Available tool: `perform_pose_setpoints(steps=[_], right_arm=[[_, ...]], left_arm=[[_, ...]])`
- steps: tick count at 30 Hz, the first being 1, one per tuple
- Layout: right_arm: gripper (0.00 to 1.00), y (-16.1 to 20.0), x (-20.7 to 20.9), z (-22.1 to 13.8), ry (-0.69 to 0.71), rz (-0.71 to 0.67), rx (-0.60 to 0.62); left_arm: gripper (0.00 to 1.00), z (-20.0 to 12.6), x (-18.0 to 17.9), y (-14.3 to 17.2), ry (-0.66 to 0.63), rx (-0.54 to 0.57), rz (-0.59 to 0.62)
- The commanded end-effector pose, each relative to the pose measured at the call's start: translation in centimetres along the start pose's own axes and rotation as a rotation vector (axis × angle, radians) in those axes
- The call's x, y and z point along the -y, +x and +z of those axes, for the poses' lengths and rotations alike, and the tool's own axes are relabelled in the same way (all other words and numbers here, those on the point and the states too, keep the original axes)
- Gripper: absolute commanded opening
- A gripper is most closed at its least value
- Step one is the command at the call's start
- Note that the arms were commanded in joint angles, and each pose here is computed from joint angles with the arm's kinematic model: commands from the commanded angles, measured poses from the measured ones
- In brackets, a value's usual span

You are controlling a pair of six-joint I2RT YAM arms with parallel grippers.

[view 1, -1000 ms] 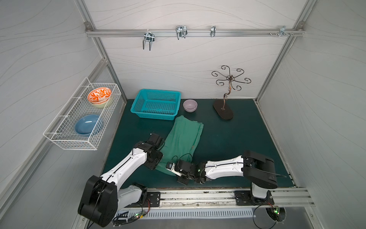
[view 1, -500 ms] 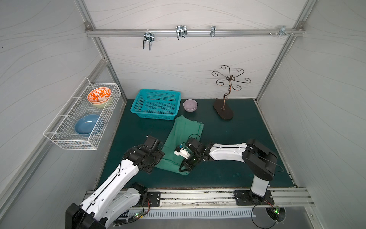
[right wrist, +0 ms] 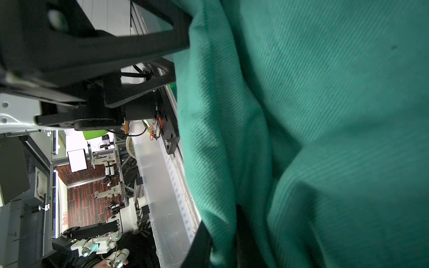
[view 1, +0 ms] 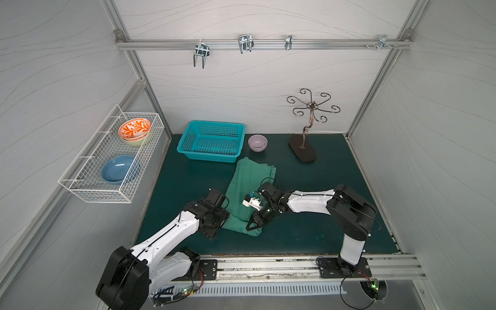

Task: Roll up the long pants
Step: Roll the long pant at the center of the board.

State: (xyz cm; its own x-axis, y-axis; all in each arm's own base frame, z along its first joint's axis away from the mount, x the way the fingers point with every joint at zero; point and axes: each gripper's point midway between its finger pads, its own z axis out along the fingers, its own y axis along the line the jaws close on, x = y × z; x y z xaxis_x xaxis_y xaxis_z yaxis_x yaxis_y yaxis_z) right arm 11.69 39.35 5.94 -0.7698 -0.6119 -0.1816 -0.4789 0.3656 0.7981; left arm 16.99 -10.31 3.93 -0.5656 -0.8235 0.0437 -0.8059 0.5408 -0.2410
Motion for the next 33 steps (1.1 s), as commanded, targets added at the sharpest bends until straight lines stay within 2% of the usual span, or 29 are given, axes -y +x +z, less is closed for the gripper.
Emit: perform_pose_setpoints(steps=[1, 5, 7, 9, 11, 13, 15, 17, 20, 23, 28, 33], right_arm=[[0.00, 1.6, 1.3, 0.2, -0.003, 0.079, -0.043], [0.02, 1.7, 2.0, -0.3, 0.038, 0.092, -0.029], [0.14, 1.6, 2.2, -0.8, 0.082, 0.075, -0.006], [0.37, 0.9, 2.4, -2.2, 0.173, 0.031, 0.054], [0.52, -0.2, 2.6, -4.6, 0.340, -0.067, 0.162], [0.61, -1.2, 2.8, -6.9, 0.491, -0.155, 0.254], [0.63, -2.0, 2.5, -8.9, 0.620, -0.273, 0.324], [0.64, -2.1, 1.1, -8.8, 0.714, -0.475, 0.330], [0.66, -1.3, -1.8, -6.6, 0.762, -0.793, 0.299], [0.67, -0.6, -2.4, -4.5, 0.773, -0.950, 0.239], [0.69, 0.4, -0.6, -1.2, 0.776, -0.998, 0.140], [0.67, 0.8, 1.5, 0.3, 0.824, -0.999, 0.076]], left_arm=[[0.80, 0.6, 2.0, -0.4, 0.058, 0.001, -0.015], [0.75, 1.9, 1.3, -0.8, 0.015, -0.010, -0.034], [0.72, 2.5, 0.9, -0.8, -0.007, -0.020, -0.041], [0.69, 2.9, 0.6, -0.7, -0.026, -0.029, -0.036], [0.67, 3.0, 0.3, -0.6, -0.041, -0.034, -0.030], [0.67, 3.1, 0.0, -0.6, -0.048, -0.036, -0.030], [0.67, 3.2, -0.1, -0.6, -0.051, -0.037, -0.030], [0.67, 3.2, -0.3, -0.6, -0.056, -0.037, -0.029], [0.67, 3.2, -0.3, -0.6, -0.059, -0.038, -0.026], [0.67, 3.2, -0.3, -0.7, -0.059, -0.038, -0.030], [0.67, 3.3, -0.4, -0.6, -0.064, -0.041, -0.033], [0.67, 3.2, -0.4, -0.6, -0.066, -0.039, -0.036]])
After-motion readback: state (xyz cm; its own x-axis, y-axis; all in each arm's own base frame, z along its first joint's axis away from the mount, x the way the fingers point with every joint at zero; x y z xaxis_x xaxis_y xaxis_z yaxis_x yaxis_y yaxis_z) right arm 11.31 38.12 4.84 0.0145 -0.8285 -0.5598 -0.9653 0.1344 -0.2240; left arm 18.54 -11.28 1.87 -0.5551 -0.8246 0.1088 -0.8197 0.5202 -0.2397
